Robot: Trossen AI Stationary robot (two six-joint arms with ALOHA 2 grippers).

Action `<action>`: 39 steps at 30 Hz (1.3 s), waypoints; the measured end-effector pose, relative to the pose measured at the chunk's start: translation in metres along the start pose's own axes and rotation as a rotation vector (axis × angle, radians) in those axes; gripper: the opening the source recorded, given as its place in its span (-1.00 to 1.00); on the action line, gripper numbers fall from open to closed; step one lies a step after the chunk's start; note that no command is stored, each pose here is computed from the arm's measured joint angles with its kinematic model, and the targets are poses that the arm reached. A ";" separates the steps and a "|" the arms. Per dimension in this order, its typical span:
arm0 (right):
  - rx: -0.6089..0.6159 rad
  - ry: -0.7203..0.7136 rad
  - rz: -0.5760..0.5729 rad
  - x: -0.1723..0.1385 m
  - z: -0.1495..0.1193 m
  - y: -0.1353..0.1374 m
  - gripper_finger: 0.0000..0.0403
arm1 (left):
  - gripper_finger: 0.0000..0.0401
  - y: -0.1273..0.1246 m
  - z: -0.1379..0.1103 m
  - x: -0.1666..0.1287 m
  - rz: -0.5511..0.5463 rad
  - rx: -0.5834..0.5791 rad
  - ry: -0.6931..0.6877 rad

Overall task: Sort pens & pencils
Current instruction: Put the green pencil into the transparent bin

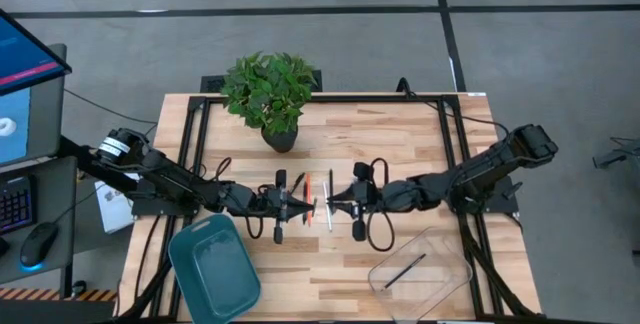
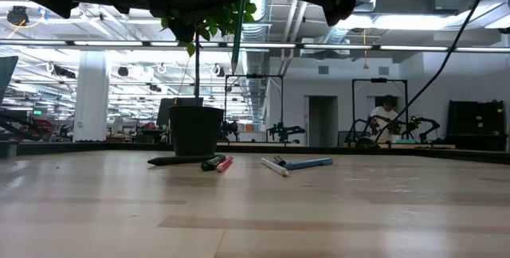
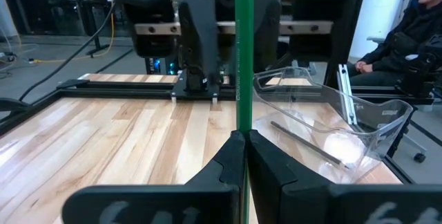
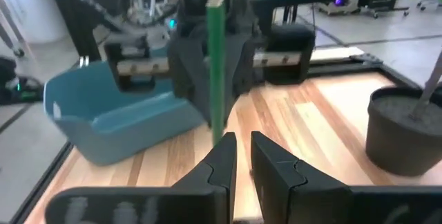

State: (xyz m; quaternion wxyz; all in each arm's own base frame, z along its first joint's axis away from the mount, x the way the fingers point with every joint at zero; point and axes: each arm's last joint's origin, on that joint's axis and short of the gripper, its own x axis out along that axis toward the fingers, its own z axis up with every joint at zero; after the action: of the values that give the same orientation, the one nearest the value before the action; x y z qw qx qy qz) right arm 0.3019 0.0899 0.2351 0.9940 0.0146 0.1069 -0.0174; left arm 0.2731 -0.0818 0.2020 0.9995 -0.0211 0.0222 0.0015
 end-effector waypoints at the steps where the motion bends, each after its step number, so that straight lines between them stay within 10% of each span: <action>1: 0.006 -0.012 -0.001 0.001 0.001 -0.002 -0.66 | -1.00 0.000 0.000 0.000 0.000 0.000 0.000; 11: -0.045 -0.181 0.310 -0.006 0.018 0.017 -0.66 | -1.00 0.000 0.000 0.000 0.000 0.002 0.005; 25: -0.065 -0.249 0.431 -0.013 0.023 0.032 -0.62 | -1.00 0.000 -0.002 0.000 0.002 0.005 0.015; 39: -0.133 -0.155 0.378 -0.008 0.013 0.024 0.04 | -1.00 0.000 -0.002 0.000 0.003 0.005 0.015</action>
State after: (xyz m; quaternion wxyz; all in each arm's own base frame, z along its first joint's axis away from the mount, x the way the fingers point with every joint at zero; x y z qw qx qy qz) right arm 0.2980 0.1132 0.2504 0.9837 -0.0326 0.0263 0.1751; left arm 0.2730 -0.0817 0.2005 0.9994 -0.0184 0.0298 0.0028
